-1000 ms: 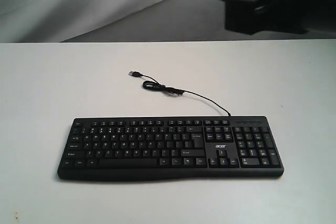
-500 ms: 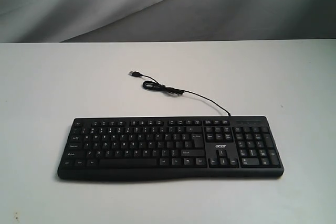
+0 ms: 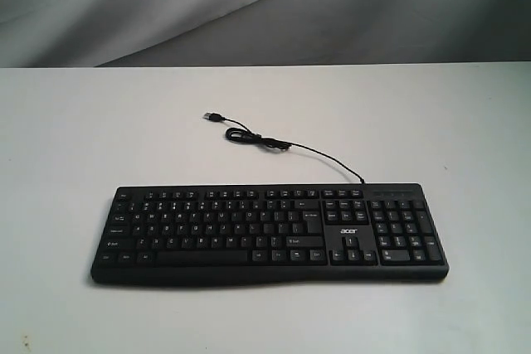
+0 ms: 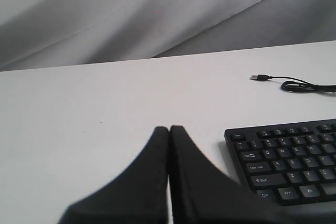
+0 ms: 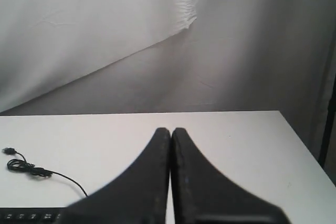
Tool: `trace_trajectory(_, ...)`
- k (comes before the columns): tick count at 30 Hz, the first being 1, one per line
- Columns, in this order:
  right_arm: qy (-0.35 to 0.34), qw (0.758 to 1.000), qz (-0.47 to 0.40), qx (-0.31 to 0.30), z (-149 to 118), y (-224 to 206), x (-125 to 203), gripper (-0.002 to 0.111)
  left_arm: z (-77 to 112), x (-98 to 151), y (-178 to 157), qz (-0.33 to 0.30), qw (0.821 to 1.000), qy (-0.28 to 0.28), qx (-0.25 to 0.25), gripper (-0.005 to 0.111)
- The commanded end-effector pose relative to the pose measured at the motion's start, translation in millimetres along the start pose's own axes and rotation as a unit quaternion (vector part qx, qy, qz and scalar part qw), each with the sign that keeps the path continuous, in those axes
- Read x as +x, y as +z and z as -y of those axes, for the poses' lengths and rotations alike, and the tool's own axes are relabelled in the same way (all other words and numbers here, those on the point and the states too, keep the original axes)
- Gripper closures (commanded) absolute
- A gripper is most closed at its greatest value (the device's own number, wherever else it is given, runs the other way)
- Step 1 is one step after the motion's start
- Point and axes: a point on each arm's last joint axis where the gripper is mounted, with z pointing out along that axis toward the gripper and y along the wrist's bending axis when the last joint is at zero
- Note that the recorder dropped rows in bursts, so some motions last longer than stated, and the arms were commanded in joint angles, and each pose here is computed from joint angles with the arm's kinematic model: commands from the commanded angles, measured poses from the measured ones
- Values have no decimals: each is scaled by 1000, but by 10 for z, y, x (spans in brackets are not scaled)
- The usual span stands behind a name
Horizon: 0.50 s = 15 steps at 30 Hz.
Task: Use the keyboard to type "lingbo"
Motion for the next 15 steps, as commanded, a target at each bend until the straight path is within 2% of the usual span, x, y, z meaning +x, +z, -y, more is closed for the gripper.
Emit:
trace_trajectory(1,-18,1000,-11,9,15,4,64,108,1,9,2,1,1000,-6,0,106)
trace_trajectory(8,11,997,-59,50,102,37,582,108,1,9,2,1,1000,-6,0,106)
trace_trajectory(10,11,997,-68,47,102,45,691,108,1,9,2,1,1000,-6,0,106)
trace_trajectory(15,-30,997,-74,9,75,53,726,108,1,9,2,1,1000,-6,0,106)
